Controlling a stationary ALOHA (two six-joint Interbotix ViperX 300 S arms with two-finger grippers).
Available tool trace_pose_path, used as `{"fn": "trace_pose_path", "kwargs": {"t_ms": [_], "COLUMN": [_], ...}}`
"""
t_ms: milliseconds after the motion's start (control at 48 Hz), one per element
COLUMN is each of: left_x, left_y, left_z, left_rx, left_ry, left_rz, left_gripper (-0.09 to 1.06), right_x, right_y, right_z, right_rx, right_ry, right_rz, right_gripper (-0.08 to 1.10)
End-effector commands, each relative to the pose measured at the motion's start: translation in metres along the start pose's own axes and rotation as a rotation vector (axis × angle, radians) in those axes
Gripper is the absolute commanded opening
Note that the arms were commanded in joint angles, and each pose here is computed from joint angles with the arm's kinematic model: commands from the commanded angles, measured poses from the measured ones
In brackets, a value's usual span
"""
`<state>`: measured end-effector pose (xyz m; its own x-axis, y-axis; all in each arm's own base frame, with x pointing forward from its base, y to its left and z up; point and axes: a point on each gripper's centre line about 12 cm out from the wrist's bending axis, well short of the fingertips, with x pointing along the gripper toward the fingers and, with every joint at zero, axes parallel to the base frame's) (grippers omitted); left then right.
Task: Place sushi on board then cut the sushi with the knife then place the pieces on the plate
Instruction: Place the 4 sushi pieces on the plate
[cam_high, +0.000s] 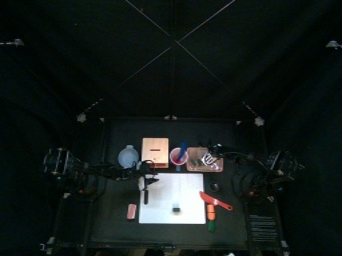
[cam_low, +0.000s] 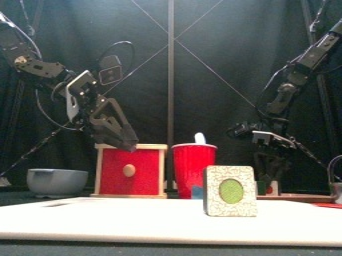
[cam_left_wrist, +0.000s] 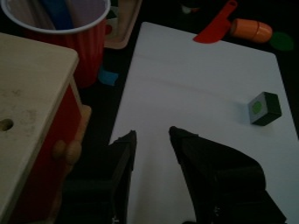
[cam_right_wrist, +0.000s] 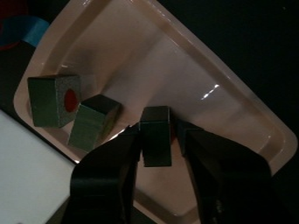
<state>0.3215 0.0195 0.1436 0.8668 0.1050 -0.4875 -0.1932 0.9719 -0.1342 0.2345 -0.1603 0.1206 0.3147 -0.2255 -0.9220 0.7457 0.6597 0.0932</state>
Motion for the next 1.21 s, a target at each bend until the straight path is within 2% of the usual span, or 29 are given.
{"fn": "trace_pose_path", "kwargs": {"t_ms": [21, 167, 271, 396, 604, 708, 875, 1208], "left_x": [0.001, 0.001, 0.001, 0.001, 0.001, 0.001, 0.001, 0.001], "left_y": [0.0, 0.0, 0.001, 0.001, 0.001, 0.002, 0.002, 0.001], "left_z": [0.006, 0.006, 0.007, 0.007, 0.008, 0.008, 0.006, 0.004], "left_rx": [-0.005, -0.008, -0.01, -0.01, -0.023, -0.026, -0.04, -0.038], "left_ry": [-0.02, -0.02, -0.022, -0.022, -0.025, -0.023, -0.02, 0.0], "left_rz": [0.002, 0.003, 0.004, 0.004, 0.009, 0.011, 0.015, 0.013], "left_gripper": [0.76, 0.76, 0.76, 0.76, 0.76, 0.76, 0.76, 0.76], "right_x": [-0.019, -0.047, -0.07, -0.095, -0.116, -0.119, -0.114, -0.082], "right_y": [0.003, 0.011, 0.034, 0.083, 0.163, 0.198, 0.239, 0.275], "right_z": [0.009, 0.016, 0.015, 0.003, -0.032, -0.046, -0.06, -0.069], "right_rx": [-0.001, -0.02, -0.085, -0.228, -0.442, -0.505, -0.539, -0.529], "right_ry": [-0.059, -0.116, -0.157, -0.208, -0.211, -0.213, -0.187, -0.113], "right_rz": [0.017, 0.042, 0.098, 0.216, 0.411, 0.495, 0.566, 0.57], "right_gripper": [0.8, 0.8, 0.8, 0.8, 0.8, 0.8, 0.8, 0.81]}}
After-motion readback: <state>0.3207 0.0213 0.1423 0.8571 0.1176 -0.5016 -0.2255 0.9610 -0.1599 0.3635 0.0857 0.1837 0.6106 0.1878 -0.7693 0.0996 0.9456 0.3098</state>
